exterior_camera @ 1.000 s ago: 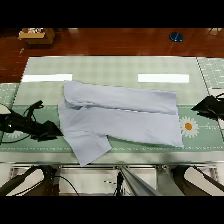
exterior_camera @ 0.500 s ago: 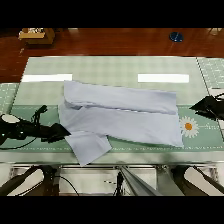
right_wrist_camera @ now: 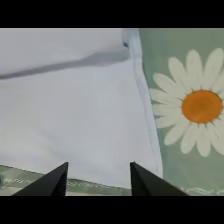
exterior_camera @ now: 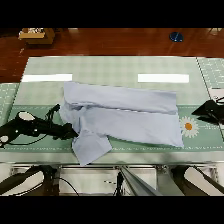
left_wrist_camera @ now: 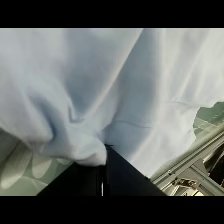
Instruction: Fold the shirts.
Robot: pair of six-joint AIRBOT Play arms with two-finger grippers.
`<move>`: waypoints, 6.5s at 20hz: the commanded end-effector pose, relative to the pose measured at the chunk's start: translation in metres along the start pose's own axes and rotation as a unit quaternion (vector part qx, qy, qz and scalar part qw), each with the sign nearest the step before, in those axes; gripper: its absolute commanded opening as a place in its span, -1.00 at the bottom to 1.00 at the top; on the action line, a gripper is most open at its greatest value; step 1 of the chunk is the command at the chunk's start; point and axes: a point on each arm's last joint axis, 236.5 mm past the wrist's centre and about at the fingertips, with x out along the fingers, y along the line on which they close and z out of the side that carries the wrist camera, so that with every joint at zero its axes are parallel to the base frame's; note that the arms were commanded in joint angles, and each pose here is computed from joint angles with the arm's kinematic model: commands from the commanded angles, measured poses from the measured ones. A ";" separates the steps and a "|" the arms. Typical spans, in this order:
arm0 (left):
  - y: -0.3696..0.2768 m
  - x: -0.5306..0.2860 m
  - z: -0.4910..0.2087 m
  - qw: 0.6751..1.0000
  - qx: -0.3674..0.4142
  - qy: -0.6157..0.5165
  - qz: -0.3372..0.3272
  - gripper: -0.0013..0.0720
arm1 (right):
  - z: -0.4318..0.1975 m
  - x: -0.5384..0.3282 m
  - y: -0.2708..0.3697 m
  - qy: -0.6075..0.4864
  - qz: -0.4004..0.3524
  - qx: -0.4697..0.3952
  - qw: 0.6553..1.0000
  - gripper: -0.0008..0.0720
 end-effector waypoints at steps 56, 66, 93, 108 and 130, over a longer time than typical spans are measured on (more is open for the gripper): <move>-0.067 -0.116 0.300 0.972 0.120 -0.201 -0.027 -0.04 | 0.153 0.095 0.062 -0.246 0.058 -0.021 0.967 -0.69; -0.033 -0.167 0.243 0.989 0.061 -0.111 -0.073 0.47 | 0.138 0.026 -0.013 -0.203 -0.067 -0.021 0.977 0.49; -0.209 -0.125 0.209 0.956 0.183 -0.072 -0.218 -0.91 | 0.074 0.001 0.156 -0.120 0.121 -0.150 0.974 -0.92; -0.328 0.036 0.119 0.940 0.285 0.000 -0.186 -0.91 | -0.024 -0.083 0.175 -0.151 0.084 -0.176 0.969 -0.92; -0.342 0.084 0.079 0.942 0.295 0.011 -0.158 -0.92 | -0.038 -0.114 0.193 -0.223 0.097 -0.179 0.953 -0.92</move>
